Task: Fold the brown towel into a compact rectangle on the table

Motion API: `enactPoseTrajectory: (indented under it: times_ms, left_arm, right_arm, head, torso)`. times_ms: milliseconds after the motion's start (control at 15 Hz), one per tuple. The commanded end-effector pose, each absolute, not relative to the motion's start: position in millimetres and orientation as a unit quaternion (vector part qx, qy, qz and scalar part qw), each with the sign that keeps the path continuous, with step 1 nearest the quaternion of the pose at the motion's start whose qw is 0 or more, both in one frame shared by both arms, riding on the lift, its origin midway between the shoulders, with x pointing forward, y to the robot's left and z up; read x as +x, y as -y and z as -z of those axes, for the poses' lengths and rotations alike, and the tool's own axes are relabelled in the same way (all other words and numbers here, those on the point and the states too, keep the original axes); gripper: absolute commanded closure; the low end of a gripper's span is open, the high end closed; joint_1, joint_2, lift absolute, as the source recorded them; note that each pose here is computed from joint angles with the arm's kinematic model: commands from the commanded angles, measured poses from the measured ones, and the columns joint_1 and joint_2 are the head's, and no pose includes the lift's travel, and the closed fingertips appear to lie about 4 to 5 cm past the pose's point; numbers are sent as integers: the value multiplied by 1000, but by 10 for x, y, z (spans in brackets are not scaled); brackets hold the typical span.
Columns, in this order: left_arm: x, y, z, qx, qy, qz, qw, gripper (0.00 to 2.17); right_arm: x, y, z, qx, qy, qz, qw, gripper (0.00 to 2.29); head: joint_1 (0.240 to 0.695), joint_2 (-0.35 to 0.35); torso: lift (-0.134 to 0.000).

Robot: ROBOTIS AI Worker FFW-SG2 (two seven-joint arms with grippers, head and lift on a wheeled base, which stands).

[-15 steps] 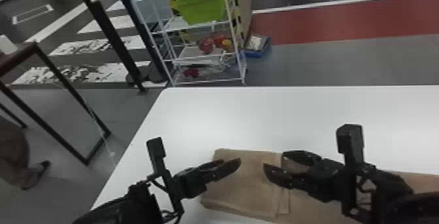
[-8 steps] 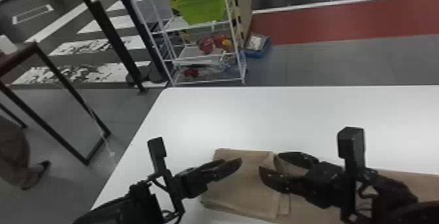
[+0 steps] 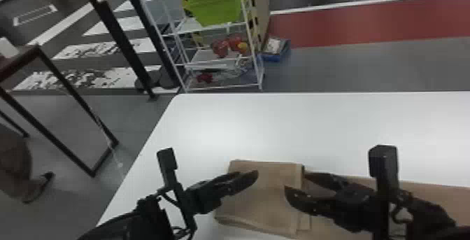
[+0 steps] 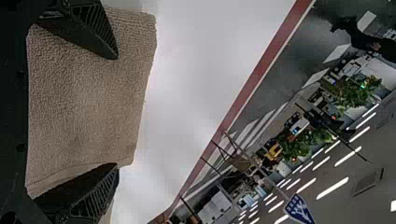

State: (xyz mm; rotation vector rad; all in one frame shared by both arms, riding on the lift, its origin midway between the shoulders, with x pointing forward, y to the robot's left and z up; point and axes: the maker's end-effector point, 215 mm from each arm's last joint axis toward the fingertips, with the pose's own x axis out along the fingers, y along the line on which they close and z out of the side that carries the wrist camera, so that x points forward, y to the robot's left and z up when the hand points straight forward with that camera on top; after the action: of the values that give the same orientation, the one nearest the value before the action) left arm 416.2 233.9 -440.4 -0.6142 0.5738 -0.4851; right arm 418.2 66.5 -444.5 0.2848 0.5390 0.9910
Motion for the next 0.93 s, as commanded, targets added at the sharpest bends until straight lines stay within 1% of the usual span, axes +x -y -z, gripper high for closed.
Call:
enactPoseTrajectory:
  times_ms: [0, 267, 467, 533, 667, 867]
  left_arm:
    - [4153, -2350, 4405, -295, -276, 232, 885, 76]
    - [4145, -2306, 4413, -296, -277, 235, 883, 80]
    - [4125, -2282, 4405, -296, -277, 238, 883, 80]
    - [4113, -2281, 4399, -295, -277, 238, 883, 80]
    - [4092, -2299, 4415, -295, -279, 237, 883, 80]
    - [4091, -2300, 4407, -296, -278, 238, 882, 80]
  right_arm:
    - [4096, -593, 4511, 144, -267, -460, 834, 282]
    - [3993, -530, 4592, 163, -289, -453, 828, 286]
    - [3924, -654, 4566, 149, -287, -460, 827, 414]
    - [3908, -693, 4509, 136, -277, -458, 834, 414]
    - [3895, -732, 4379, 81, -244, -444, 858, 414]
    - [3876, -782, 4297, 5, -220, -413, 884, 414]
  head:
    - [695, 350]
    - [695, 350]
    - [695, 350]
    - [695, 350]
    - [695, 350]
    - [695, 350]
  torso:
    - [-122]
    - [-122]
    - [-122]
    - [-122]
    - [-122]
    - [-122]
